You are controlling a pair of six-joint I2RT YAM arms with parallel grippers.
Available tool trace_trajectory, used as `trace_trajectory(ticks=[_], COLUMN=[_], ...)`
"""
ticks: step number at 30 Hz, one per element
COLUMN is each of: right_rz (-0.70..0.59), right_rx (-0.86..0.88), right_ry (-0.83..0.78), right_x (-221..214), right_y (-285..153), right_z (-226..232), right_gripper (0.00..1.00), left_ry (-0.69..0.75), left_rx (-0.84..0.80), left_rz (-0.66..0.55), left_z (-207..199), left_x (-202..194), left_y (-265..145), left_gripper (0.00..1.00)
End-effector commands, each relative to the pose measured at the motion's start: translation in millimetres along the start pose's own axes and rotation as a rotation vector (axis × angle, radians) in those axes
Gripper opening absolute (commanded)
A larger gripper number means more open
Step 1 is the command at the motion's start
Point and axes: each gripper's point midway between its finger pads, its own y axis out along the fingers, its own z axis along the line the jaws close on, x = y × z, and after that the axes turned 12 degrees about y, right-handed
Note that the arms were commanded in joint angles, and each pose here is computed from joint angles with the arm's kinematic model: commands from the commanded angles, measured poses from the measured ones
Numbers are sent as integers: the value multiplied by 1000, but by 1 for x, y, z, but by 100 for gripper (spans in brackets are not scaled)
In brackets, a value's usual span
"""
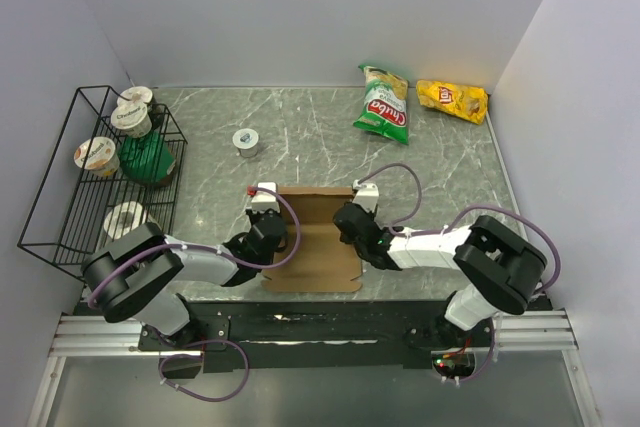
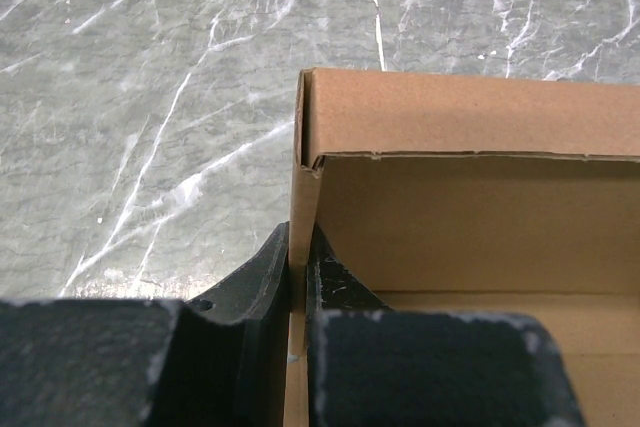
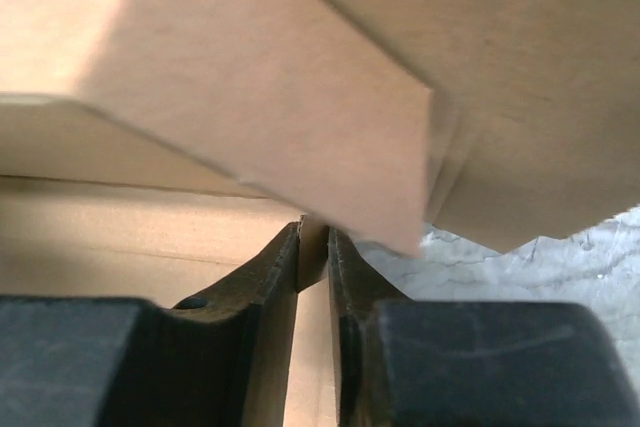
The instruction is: Fold the paper box
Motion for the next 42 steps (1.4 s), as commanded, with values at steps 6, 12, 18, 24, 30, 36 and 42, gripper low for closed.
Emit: trace_trajectory(ticks=[6,12,18,24,30,36,42], right_rz=[-63,-56,-61,-149,-129,-76,19], right_rx=[51,117,264,312,288,176,242], right_ry=[66,-89,-95,88,189,334,350], right_x=[18,8,21,115,145,128,93], right_y=[-17,-61,-109,-121,-82,-24,-6], right_z=[27,20,14,-4,-22,-53,-35], right_gripper=[51,82,92,90,85,83,80], left_ry=[13,24,47,28,0,-39,-55], left_rx=[-39,-26,-36,-92,-118,-123,-90], left_rz=[47,44,28,5,-4,-11,4], left_z=[-8,3,13,14,15,18,23], left_x=[-13,-4,3,9,11,12,9], left_y=[-3,2,4,0,-4,-8,-6], left_gripper=[1,1,1,1,1,1,1])
